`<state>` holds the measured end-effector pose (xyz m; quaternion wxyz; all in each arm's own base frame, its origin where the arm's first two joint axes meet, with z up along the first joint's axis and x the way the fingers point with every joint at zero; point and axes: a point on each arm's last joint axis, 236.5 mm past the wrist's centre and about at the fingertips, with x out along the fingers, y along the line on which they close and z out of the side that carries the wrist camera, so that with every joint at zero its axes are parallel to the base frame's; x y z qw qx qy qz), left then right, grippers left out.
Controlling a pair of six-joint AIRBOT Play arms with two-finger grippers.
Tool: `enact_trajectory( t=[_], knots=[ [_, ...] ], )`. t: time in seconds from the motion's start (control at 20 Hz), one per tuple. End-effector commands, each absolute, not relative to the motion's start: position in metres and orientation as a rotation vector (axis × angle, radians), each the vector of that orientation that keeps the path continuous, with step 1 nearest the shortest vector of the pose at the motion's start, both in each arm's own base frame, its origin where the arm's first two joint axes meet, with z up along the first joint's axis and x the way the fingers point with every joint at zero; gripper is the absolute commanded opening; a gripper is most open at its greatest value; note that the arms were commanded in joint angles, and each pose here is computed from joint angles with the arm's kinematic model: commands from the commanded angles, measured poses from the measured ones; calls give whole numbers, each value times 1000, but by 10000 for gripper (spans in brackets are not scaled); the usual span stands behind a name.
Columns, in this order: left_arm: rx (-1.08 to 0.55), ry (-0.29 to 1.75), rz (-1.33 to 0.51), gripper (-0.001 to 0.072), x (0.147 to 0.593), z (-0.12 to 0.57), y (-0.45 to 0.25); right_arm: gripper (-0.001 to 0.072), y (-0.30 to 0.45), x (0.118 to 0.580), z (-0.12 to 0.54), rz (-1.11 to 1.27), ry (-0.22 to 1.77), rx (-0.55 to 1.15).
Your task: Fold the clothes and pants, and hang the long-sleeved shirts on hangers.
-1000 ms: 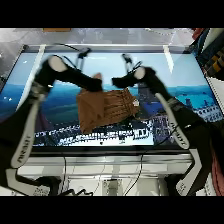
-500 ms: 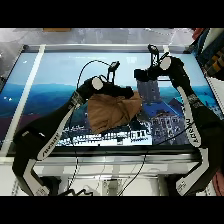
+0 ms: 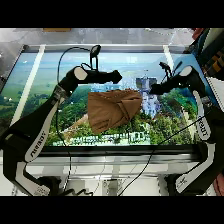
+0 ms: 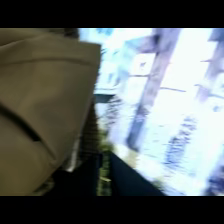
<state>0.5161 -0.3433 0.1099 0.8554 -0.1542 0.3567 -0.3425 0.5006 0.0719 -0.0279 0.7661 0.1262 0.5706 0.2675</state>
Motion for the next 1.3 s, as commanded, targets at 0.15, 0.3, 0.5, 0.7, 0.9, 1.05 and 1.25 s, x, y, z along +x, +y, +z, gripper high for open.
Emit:
enact_trajectory(
  t=[0.15,0.3,0.5,0.7,0.9,1.05,1.25],
  knots=[
    [-330,732,-709,720,519,121,-333,693,101,489,-60,630,1249,377],
    [-315,785,-733,720,508,113,-335,692,120,509,-62,566,1195,359],
    [-302,830,-751,719,499,107,-335,686,124,518,-71,477,1202,411],
    [-301,832,-752,719,498,106,-335,685,119,502,-100,421,1328,497],
    [-301,832,-752,719,499,106,-335,683,151,469,-111,540,1487,631],
    [-301,832,-752,719,499,106,-335,682,197,463,-97,676,1493,783],
    [-267,827,-722,718,506,102,-323,534,253,451,-99,755,1501,770]
  ],
)
